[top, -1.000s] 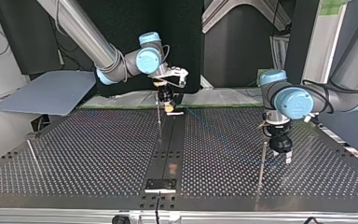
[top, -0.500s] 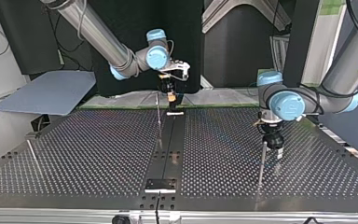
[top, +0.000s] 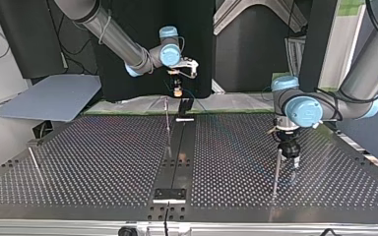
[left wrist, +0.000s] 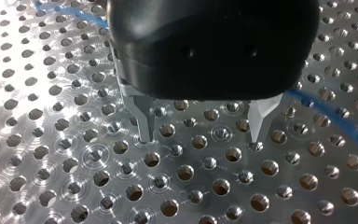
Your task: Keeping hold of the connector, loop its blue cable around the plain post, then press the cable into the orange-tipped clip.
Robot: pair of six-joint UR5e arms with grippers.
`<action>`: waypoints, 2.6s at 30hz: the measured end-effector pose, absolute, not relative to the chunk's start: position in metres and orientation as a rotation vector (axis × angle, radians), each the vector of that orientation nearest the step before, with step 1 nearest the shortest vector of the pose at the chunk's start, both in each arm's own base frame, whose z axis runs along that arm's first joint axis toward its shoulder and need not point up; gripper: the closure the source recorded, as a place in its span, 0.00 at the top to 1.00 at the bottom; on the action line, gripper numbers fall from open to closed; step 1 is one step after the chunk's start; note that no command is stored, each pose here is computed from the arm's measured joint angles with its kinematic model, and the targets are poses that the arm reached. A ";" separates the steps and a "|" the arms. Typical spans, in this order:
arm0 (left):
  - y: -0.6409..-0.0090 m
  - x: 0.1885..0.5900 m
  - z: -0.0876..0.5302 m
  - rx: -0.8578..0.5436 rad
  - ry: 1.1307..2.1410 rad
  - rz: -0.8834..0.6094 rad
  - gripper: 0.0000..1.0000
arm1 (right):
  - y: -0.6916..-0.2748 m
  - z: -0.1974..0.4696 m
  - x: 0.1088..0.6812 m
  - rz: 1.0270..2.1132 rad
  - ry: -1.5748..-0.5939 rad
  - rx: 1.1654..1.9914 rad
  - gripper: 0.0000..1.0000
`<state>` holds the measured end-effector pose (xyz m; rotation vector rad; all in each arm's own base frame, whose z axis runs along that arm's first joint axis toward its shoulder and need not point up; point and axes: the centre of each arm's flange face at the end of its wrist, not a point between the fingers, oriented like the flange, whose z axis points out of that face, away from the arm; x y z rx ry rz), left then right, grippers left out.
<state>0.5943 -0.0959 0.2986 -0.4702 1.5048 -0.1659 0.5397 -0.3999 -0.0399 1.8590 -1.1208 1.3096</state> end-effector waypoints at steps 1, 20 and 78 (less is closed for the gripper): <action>-0.096 0.594 0.299 -0.471 1.505 -0.166 1.00 | -0.398 -0.046 0.537 1.302 -1.129 1.856 0.00; -0.095 0.594 0.299 -0.475 1.503 -0.161 1.00 | -0.382 -0.176 0.462 1.177 -1.295 1.817 0.00; -0.093 0.591 0.296 -0.503 1.524 -0.142 1.00 | -0.339 -0.100 0.384 1.139 -1.290 1.659 0.00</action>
